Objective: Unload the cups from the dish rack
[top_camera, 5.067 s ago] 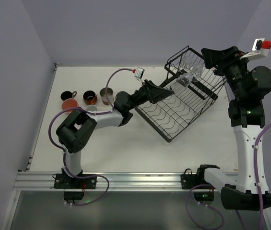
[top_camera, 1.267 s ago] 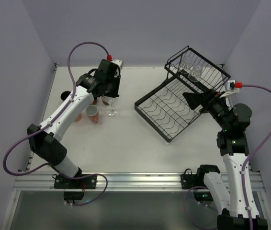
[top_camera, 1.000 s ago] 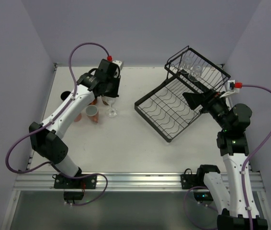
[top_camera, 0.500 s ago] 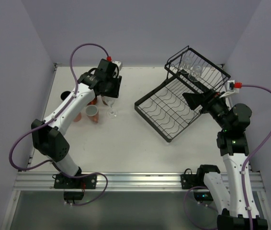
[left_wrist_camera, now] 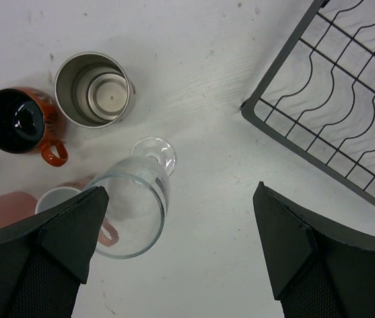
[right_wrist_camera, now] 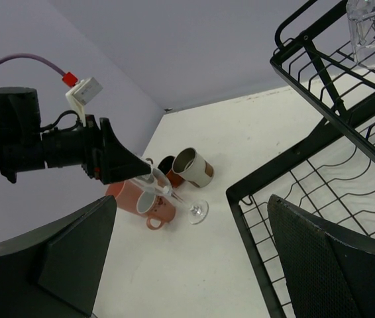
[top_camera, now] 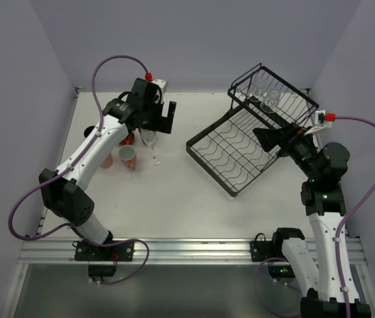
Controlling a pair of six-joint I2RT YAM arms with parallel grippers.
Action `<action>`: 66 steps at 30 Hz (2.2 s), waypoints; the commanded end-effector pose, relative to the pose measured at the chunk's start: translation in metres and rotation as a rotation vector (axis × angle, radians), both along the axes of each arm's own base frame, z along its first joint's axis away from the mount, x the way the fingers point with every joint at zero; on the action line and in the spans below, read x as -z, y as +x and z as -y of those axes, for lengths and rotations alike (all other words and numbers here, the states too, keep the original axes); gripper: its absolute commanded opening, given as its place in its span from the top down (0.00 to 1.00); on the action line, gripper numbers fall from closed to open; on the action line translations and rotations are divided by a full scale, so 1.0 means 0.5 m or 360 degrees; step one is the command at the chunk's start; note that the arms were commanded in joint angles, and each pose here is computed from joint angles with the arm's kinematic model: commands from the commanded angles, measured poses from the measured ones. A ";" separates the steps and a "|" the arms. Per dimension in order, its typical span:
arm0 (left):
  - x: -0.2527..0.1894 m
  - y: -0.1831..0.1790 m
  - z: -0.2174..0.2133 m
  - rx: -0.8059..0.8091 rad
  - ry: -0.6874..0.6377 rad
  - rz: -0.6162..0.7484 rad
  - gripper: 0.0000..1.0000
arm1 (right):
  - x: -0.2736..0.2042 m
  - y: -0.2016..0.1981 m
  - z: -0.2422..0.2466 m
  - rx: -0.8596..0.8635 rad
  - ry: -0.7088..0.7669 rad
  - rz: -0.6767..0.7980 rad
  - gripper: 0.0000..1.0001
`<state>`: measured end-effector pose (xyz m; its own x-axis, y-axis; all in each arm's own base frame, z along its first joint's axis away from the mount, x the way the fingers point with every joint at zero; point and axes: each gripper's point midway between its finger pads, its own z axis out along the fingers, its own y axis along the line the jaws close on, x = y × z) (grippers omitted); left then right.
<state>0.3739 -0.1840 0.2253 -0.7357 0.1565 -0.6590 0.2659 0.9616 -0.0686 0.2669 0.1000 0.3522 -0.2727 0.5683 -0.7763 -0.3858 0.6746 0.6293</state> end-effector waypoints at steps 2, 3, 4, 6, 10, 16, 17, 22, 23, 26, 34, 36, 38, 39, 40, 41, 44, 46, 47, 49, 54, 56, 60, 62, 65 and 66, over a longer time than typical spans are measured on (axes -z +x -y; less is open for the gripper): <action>-0.128 0.012 -0.007 -0.0012 -0.0090 0.0251 0.00 | -0.045 -0.004 -0.002 -0.0005 -0.0016 0.0073 0.01; -0.153 0.015 -0.007 -0.0016 -0.0109 0.0296 0.00 | -0.046 -0.001 0.001 0.0005 -0.0016 0.0070 0.01; -0.174 0.015 -0.012 -0.0031 -0.0114 0.0342 0.00 | -0.054 -0.002 0.001 0.0005 -0.0016 0.0083 0.01; -0.220 0.021 -0.017 -0.0055 -0.0142 0.0437 0.00 | -0.058 0.002 0.000 0.0003 -0.0011 0.0075 0.01; -0.277 0.021 -0.017 -0.0058 -0.0189 0.0534 0.00 | -0.072 0.003 0.004 0.0025 -0.0021 0.0086 0.01; -0.377 -0.009 -0.015 -0.0013 -0.0354 0.0758 0.00 | -0.099 0.019 0.032 0.0159 -0.0114 0.0095 0.01; -0.416 -0.014 -0.014 -0.0004 -0.0421 0.0863 0.00 | -0.102 0.024 0.041 0.0189 -0.0182 0.0113 0.02; -0.546 -0.162 -0.028 0.0163 -0.0789 0.1187 0.00 | -0.105 0.081 0.093 0.0385 -0.0372 -0.0009 0.12; -0.517 -0.170 -0.018 0.0207 -0.0823 0.1169 0.00 | -0.106 0.095 0.112 0.0459 -0.0412 -0.0020 0.14; -0.481 -0.264 0.000 0.0436 -0.0985 0.1153 0.00 | -0.095 0.143 0.143 0.0560 -0.0507 -0.0107 0.20; -0.351 -0.384 -0.050 0.0502 -0.1013 0.1218 0.00 | -0.024 0.261 0.206 0.0725 -0.0715 -0.0339 0.22; -0.348 -0.406 -0.045 0.0558 -0.1068 0.1232 0.00 | 0.000 0.291 0.211 0.0736 -0.0742 -0.0390 0.23; -0.336 -0.420 -0.031 0.0658 -0.1083 0.1215 0.00 | 0.025 0.313 0.209 0.0714 -0.0781 -0.0418 0.22; -0.335 -0.423 -0.031 0.0671 -0.1078 0.1218 0.00 | 0.027 0.321 0.209 0.0711 -0.0783 -0.0418 0.22; -0.333 -0.423 -0.031 0.0677 -0.1070 0.1223 0.00 | 0.033 0.328 0.206 0.0695 -0.0791 -0.0422 0.22; -0.330 -0.421 -0.033 0.0678 -0.1045 0.1243 0.00 | 0.039 0.335 0.204 0.0682 -0.0805 -0.0432 0.22; -0.321 -0.409 -0.043 0.0641 -0.0984 0.1278 0.00 | 0.063 0.363 0.191 0.0642 -0.0842 -0.0463 0.21; -0.311 -0.402 -0.043 0.0637 -0.0955 0.1271 0.00 | 0.077 0.383 0.175 0.0612 -0.0883 -0.0467 0.20; -0.305 -0.398 -0.042 0.0639 -0.0936 0.1267 0.00 | 0.072 0.391 0.172 0.0641 -0.0911 -0.0458 0.20; -0.301 -0.394 -0.041 0.0643 -0.0921 0.1264 0.00 | 0.085 0.407 0.175 0.0660 -0.0952 -0.0482 0.19; -0.294 -0.390 -0.038 0.0659 -0.0900 0.1252 0.00 | 0.080 0.434 0.205 0.0785 -0.1026 -0.0495 0.19; -0.295 -0.389 -0.038 0.0658 -0.0896 0.1258 0.00 | 0.085 0.442 0.214 0.0810 -0.1068 -0.0506 0.19; -0.295 -0.382 -0.036 0.0656 -0.0895 0.1256 0.00 | 0.099 0.458 0.215 0.0806 -0.1089 -0.0520 0.21; -0.293 -0.379 -0.031 0.0665 -0.0900 0.1244 0.00 | 0.104 0.467 0.208 0.0779 -0.1073 -0.0520 0.23; -0.287 -0.373 -0.030 0.0649 -0.0896 0.1227 0.00 | 0.117 0.478 0.200 0.0758 -0.1050 -0.0539 0.31; -0.288 -0.372 -0.030 0.0649 -0.0899 0.1228 0.00 | 0.117 0.481 0.201 0.0764 -0.1043 -0.0534 0.35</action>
<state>0.1839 -0.1675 0.3612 -0.0854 -0.1728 -0.9812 0.7185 0.6716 -0.1808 0.4954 0.0009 0.2748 -0.4480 0.1477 -0.8817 0.1642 0.9831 0.0813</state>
